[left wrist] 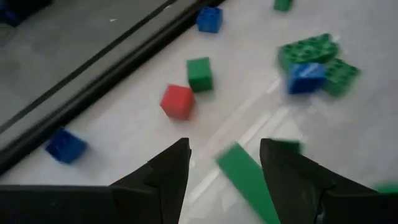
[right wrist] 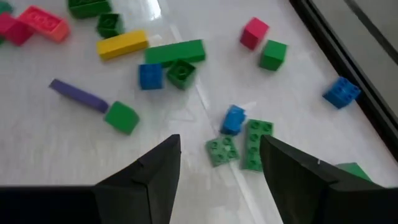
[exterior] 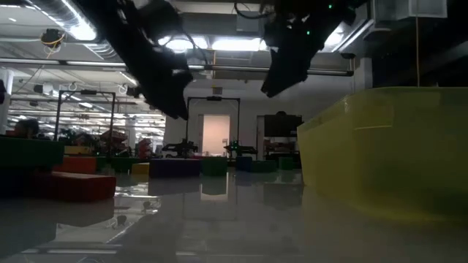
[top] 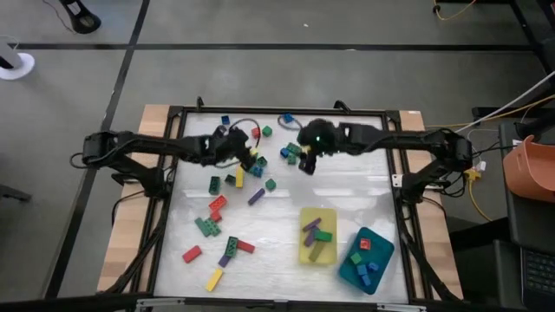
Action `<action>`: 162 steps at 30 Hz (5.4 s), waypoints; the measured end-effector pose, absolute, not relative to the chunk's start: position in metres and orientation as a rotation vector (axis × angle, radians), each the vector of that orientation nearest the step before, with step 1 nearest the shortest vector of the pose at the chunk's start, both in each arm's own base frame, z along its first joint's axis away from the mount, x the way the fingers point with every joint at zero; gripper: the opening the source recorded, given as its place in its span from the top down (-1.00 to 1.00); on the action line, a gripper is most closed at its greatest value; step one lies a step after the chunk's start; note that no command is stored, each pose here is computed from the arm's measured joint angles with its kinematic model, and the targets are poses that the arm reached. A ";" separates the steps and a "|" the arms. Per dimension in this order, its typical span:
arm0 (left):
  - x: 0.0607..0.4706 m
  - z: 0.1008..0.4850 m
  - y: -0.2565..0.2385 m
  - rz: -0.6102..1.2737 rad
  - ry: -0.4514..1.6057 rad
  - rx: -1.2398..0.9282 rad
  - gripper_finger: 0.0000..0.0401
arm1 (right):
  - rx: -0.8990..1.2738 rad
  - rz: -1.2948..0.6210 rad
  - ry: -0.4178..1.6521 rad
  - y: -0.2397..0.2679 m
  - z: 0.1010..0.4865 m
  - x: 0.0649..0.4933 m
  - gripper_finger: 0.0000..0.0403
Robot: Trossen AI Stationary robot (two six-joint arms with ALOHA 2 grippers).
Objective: Sort blocks by size
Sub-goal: Put the small orange block into the blue bin
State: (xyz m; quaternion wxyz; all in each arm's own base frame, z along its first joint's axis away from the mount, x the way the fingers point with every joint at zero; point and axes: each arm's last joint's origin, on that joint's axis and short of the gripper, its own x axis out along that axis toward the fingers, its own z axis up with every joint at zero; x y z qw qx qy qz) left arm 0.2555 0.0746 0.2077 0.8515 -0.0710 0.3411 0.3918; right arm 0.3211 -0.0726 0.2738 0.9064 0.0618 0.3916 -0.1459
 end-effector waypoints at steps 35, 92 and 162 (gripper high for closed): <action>0.266 0.134 0.186 0.605 0.749 -0.116 0.08 | 0.150 -0.307 0.809 -0.096 0.274 0.315 -0.08; 0.279 0.120 0.176 0.322 0.757 0.075 0.08 | 0.107 -0.288 0.816 -0.096 0.274 0.315 -0.08; 0.322 0.124 0.089 0.156 0.677 0.061 -0.05 | 0.187 -0.111 0.809 -0.091 0.273 0.315 -0.08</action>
